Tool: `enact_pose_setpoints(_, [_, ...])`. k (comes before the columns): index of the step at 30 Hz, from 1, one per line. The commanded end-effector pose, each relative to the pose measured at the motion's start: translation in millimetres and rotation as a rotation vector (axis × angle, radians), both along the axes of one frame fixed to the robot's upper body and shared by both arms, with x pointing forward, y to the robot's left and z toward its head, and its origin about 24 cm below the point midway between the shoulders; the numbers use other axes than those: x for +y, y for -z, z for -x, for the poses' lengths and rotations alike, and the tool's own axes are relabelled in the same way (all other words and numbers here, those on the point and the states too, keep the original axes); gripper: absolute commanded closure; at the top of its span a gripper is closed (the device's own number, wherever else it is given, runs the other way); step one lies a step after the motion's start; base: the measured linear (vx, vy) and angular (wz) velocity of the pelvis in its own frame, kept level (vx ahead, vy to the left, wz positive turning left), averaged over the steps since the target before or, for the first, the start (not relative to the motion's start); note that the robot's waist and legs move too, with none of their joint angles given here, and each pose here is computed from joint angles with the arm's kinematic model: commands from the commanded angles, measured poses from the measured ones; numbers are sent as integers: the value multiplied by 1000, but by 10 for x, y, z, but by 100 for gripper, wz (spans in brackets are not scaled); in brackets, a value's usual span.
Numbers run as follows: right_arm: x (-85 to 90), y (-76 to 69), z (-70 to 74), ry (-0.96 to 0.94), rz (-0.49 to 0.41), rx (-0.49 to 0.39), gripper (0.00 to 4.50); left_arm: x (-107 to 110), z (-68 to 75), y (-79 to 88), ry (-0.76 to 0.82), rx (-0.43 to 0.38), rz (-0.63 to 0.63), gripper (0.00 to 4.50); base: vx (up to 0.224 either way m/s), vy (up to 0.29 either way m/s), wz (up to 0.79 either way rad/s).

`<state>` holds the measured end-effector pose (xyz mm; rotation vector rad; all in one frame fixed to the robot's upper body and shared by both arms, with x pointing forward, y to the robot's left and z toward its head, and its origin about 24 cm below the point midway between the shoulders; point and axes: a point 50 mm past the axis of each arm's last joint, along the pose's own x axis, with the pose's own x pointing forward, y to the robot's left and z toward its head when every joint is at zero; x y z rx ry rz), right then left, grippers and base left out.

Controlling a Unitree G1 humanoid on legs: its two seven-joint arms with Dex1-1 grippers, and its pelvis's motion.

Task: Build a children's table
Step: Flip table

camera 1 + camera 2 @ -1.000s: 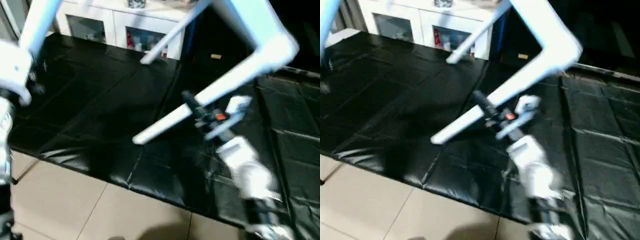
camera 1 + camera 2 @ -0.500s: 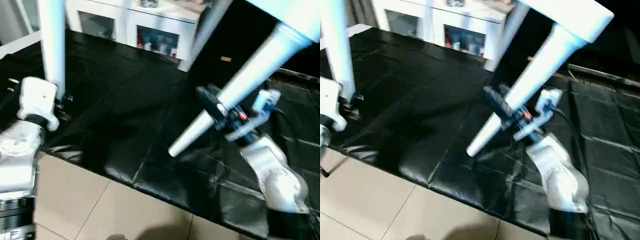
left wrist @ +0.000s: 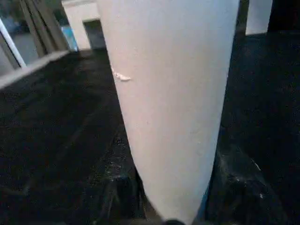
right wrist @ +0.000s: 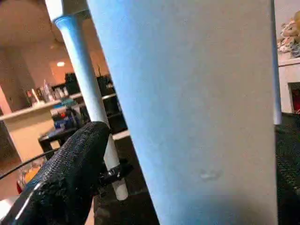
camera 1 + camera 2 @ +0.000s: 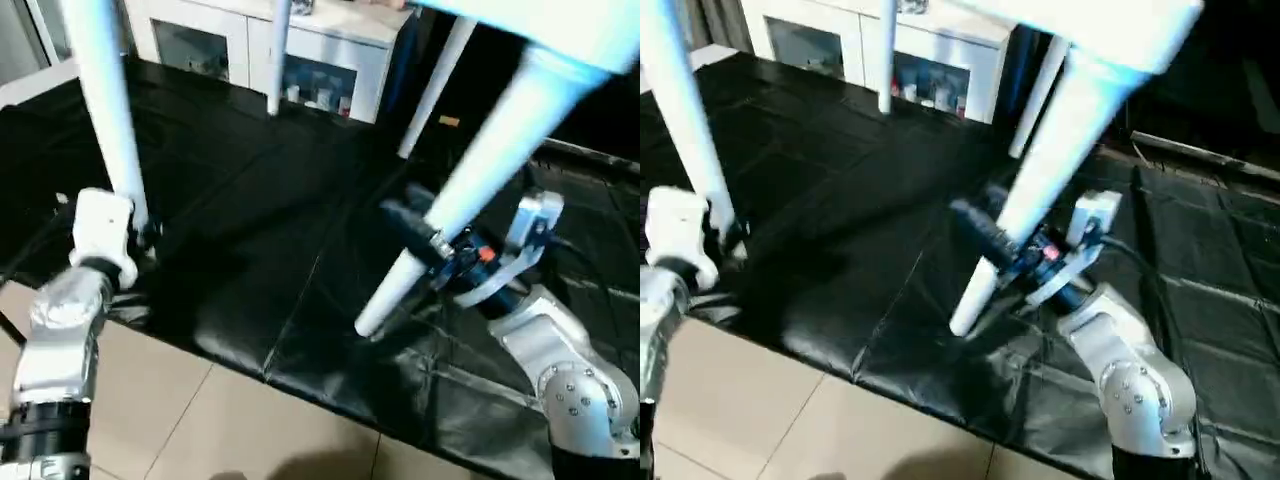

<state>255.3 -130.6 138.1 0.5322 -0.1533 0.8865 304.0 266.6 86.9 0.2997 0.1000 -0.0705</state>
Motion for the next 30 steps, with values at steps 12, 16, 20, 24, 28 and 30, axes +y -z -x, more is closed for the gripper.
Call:
enact_pose_setpoints(12, [232,83,-132,22,153,3,49,-311,-155,264,233,130,-103,303,0,0,0])
enact_pose_setpoints(16, [254,141,-202,91,165,21,49,-267,-174,310,244,155,-111,303,0,0,0])
enact_pose_setpoints(20, [251,181,-209,115,155,34,49,-223,-158,259,231,105,-76,303,0,0,0])
enact_pose_setpoints(24, [232,232,-169,135,156,32,49,-182,-86,163,248,40,6,233,0,0,0])
enact_pose_setpoints(28, [202,301,-95,173,164,18,49,-51,27,51,232,-18,12,203,0,0,0])
enact_pose_setpoints(30, [165,345,-35,203,172,12,49,29,87,-7,222,-43,15,194,0,0,0])
